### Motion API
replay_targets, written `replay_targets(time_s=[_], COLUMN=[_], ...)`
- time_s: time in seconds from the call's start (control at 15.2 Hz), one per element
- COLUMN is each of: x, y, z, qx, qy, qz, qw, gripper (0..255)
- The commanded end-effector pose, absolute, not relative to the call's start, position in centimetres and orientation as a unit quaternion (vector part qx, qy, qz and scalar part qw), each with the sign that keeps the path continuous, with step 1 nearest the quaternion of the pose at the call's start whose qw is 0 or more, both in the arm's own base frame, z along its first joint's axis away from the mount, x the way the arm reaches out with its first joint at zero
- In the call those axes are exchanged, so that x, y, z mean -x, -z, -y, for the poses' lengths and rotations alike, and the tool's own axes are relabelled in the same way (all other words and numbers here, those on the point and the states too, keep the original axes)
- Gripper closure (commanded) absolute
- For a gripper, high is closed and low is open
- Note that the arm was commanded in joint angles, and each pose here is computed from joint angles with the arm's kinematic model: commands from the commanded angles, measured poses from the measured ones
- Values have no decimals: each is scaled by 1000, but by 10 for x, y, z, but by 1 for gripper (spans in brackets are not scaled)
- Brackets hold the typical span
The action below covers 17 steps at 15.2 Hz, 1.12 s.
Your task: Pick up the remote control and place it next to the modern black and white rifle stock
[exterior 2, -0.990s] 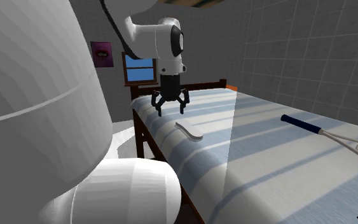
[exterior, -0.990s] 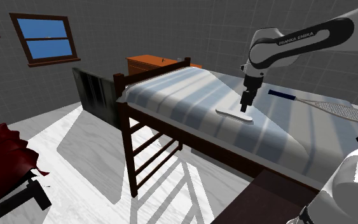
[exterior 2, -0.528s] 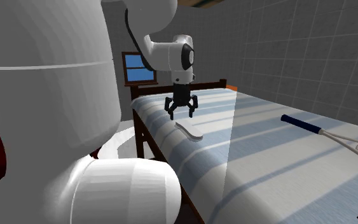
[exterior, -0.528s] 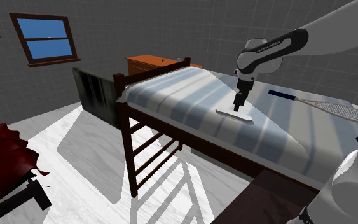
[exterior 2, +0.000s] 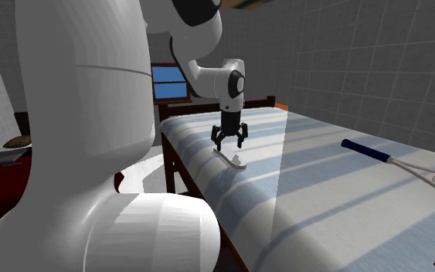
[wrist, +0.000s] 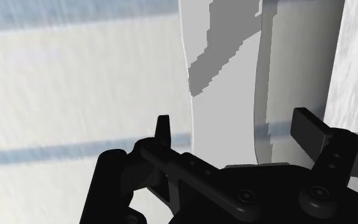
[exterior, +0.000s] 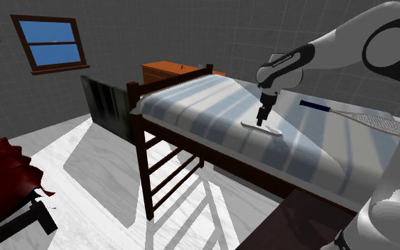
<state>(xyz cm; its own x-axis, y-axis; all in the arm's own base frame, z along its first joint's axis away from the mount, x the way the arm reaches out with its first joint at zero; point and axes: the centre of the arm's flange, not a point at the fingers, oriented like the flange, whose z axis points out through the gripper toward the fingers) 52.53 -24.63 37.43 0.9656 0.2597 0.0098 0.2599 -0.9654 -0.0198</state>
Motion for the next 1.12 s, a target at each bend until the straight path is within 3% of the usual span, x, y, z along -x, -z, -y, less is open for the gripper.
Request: replay_targets(time_s=[0.0, 0.73, 0.79, 1.06], x=[-526, -526, -526, -526], y=[-364, -345, -345, -345], z=[247, 247, 247, 247], qx=[991, 991, 991, 991], qy=[4, 4, 4, 4], qz=[131, 131, 131, 131], qw=[10, 10, 10, 10], gripper=[0, 0, 255, 255])
